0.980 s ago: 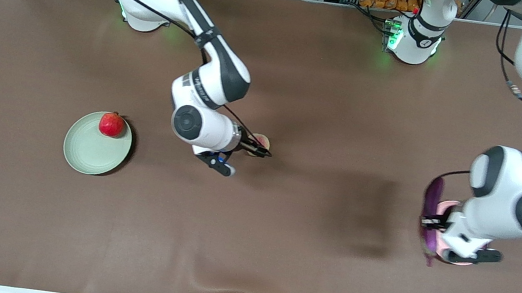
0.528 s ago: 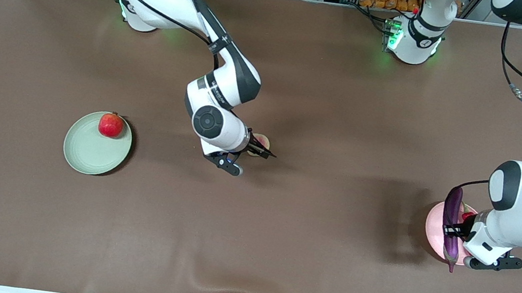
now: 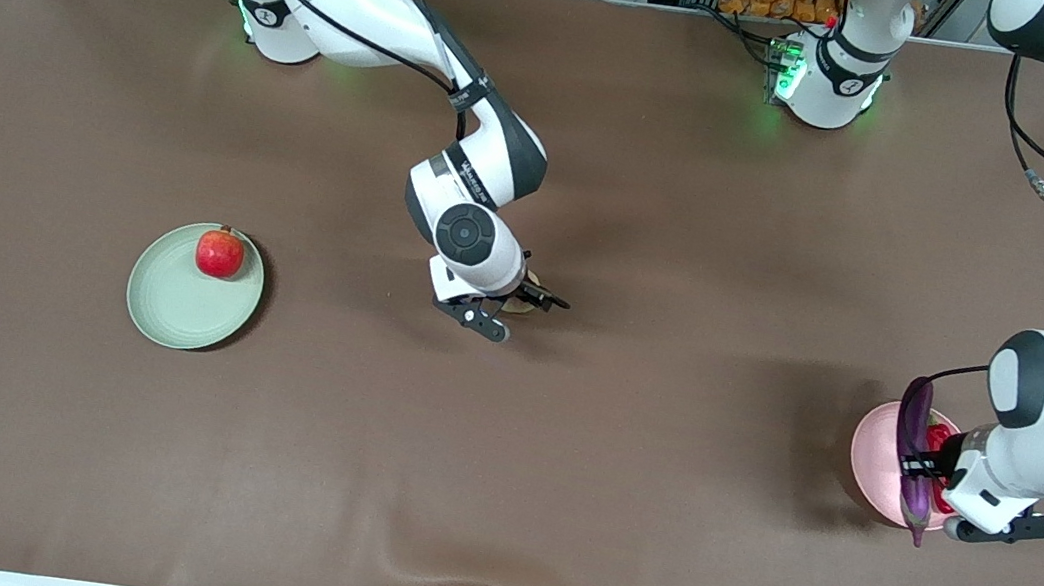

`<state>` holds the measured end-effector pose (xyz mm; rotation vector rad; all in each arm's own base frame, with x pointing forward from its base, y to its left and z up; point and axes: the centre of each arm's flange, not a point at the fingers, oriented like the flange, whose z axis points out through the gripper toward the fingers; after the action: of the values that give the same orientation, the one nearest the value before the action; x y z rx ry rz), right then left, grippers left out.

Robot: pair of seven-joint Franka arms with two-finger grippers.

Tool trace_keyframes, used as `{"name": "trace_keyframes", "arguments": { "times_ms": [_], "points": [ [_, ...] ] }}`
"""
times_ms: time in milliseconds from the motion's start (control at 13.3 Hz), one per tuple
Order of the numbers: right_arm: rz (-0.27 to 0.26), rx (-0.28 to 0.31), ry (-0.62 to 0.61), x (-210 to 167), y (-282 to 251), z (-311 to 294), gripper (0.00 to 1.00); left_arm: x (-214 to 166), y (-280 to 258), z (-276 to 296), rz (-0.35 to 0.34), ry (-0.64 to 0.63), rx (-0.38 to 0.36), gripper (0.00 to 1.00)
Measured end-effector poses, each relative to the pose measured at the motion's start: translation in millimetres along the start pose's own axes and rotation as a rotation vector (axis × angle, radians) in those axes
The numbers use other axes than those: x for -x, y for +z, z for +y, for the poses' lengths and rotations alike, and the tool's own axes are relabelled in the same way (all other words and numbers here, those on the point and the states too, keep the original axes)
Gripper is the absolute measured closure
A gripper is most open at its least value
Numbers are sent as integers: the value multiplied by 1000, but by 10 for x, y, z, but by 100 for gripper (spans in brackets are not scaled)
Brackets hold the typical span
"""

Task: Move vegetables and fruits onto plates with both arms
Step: 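Carry the eggplant to the pink plate while the right gripper grasps the peach, then release the eggplant on the pink plate while the right gripper lowers the peach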

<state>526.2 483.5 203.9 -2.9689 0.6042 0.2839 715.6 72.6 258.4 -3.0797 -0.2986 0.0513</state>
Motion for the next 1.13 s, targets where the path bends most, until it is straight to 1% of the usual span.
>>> {"name": "trace_keyframes", "arguments": {
  "times_ms": [75,151,226,302,377,452,528,679,754,905,1056,1131],
  "points": [
    [21,16,-24,4,-21,-9,17,-3,2,-34,0,-5,0,66],
    [32,35,-37,-13,-44,-4,18,-4,2,-50,0,-7,0,66],
    [26,49,-36,-39,-105,-3,21,-4,2,-49,0,-7,0,61],
    [19,86,-32,-116,-184,41,25,-4,1,-43,0,-6,1,53],
    [3,134,-27,-254,-268,137,25,-5,-1,-42,0,-6,1,44],
    [-20,169,-35,-410,-385,236,25,-7,-5,-43,1,-6,1,34],
    [-43,187,-54,-588,-547,335,25,-10,-15,-45,3,-7,1,23],
    [-82,191,-123,-1009,-904,604,25,-21,-63,-38,11,-6,2,5],
    [-101,188,-168,-1225,-1079,790,25,-25,-109,-31,17,-5,3,0],
    [-148,177,-271,-1639,-1474,1272,25,-29,-265,-16,34,-3,3,0],
    [-186,162,-342,-1953,-1788,1760,25,-19,-481,-15,50,-2,-2,0],
    [-200,155,-372,-2078,-1861,1978,25,-6,-597,-18,55,4,-8,0]
  ]
}}
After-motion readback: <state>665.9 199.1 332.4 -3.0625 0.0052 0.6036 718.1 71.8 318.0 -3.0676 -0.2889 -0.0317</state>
